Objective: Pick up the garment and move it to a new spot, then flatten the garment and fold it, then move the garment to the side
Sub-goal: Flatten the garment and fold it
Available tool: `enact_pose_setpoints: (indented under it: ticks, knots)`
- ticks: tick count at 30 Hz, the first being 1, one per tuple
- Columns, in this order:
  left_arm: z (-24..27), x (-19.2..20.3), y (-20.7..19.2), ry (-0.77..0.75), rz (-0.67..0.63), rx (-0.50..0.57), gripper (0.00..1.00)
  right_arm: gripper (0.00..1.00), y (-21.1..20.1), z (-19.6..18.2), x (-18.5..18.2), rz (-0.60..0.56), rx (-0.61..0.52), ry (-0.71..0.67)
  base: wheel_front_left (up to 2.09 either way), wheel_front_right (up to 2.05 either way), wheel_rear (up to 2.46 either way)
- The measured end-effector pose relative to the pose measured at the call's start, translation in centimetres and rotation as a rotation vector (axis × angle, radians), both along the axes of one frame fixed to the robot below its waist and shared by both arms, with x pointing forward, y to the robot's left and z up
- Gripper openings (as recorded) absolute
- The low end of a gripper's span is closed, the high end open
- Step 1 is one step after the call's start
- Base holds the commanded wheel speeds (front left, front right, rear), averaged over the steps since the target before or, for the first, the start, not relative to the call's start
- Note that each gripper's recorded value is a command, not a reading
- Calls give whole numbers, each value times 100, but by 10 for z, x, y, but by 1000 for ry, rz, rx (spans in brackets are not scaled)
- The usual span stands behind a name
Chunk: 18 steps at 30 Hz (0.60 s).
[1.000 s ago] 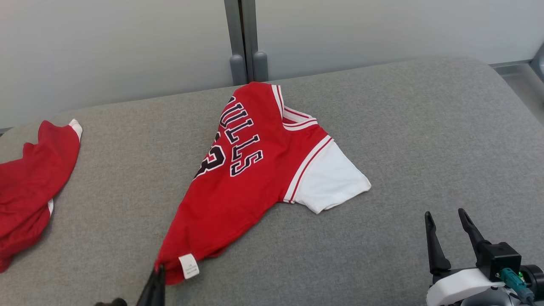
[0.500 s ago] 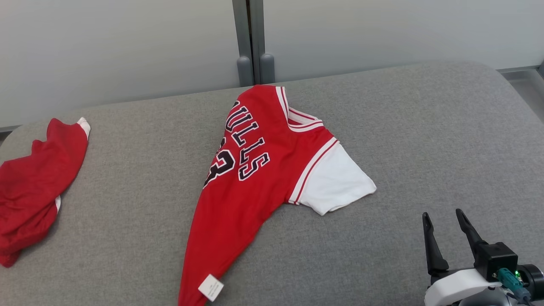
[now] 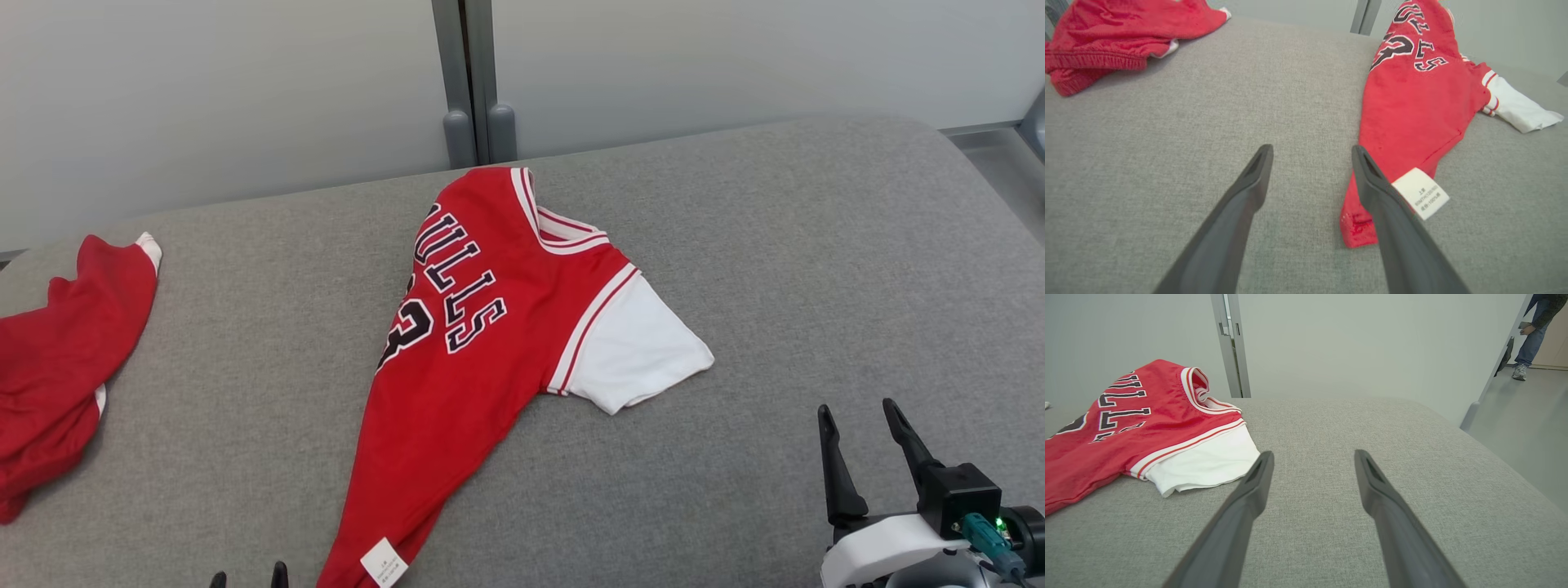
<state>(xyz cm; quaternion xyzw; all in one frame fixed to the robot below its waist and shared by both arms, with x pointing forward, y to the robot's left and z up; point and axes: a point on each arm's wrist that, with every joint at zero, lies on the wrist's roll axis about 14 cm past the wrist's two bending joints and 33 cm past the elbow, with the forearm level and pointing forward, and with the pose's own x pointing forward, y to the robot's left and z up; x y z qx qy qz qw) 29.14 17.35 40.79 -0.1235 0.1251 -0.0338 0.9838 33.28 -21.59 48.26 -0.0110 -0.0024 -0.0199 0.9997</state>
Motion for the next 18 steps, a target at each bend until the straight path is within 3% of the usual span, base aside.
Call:
enact_pose_setpoints:
  ticks: [5, 11, 18]
  knots:
    - [39, 12, 11, -132, 47, 34, 100, 100, -1, 0, 1, 0, -6, 1, 0, 0, 0]
    - [79, 32, -2, -271, 22, 29, 100, 100, 1, 11, 7, 8, -21, -32, 0, 0, 0]
    - [77, 41, -21, -266, -25, -1, 100, 100, 3, 16, 7, 14, -36, -47, 0, 0, 0]
